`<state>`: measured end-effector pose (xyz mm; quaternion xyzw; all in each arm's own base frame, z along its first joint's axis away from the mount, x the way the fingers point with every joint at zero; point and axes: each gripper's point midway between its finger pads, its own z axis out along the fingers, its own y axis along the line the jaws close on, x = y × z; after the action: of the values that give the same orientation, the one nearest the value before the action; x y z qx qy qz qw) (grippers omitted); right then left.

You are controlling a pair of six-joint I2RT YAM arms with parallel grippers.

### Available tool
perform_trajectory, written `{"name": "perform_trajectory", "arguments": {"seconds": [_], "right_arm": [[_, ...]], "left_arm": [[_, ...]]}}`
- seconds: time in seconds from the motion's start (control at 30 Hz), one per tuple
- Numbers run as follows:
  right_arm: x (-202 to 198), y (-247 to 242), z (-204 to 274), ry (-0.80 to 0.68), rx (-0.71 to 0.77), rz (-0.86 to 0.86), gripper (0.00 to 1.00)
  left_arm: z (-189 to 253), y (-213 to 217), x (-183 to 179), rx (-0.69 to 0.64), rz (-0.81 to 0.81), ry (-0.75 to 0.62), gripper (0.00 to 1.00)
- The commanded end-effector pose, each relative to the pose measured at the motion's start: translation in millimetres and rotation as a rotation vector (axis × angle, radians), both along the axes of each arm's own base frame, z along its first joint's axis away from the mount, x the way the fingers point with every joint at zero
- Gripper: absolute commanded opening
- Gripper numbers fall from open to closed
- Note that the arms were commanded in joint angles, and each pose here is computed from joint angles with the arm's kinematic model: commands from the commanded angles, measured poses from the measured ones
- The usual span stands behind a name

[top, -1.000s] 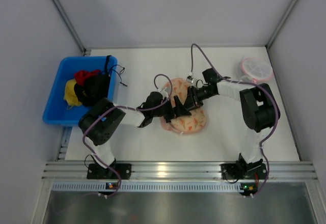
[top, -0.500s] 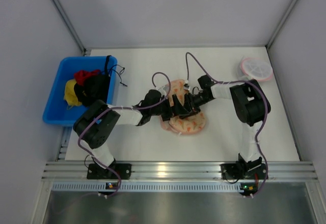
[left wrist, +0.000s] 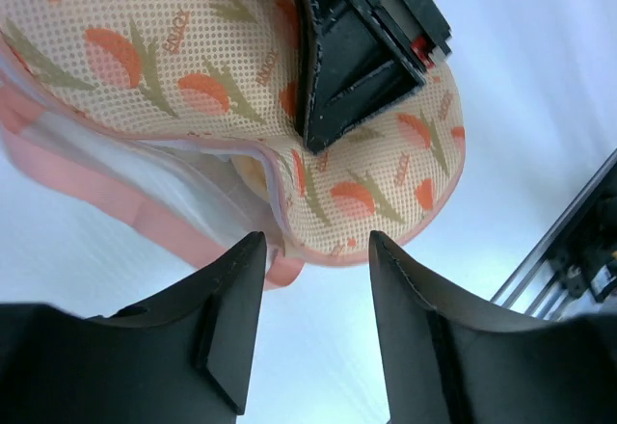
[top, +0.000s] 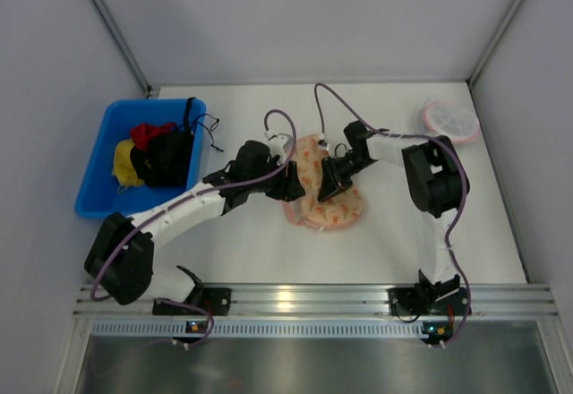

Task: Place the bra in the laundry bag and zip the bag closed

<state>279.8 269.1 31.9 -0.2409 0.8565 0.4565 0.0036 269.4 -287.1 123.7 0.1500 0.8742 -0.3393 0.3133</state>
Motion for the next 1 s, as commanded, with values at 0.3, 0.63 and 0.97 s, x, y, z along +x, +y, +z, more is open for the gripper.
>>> {"name": "perform_trajectory", "arguments": {"seconds": [0.3,0.63,0.97], "right_arm": [[30,3,127,-0.163,0.131,-0.119,0.49],[-12,-80,84,0.027,-0.013,-0.453,0.65],[-36,-90,47,0.167,0.024,-0.604,0.77]], "left_arm": [[17,24,-61,0.206,-0.277,-0.191,0.52],[-17,-38,-97,0.124,-0.18,-0.025,0.6],[-47,-76,-78,0.049,-0.07,0.016,0.62]]}}
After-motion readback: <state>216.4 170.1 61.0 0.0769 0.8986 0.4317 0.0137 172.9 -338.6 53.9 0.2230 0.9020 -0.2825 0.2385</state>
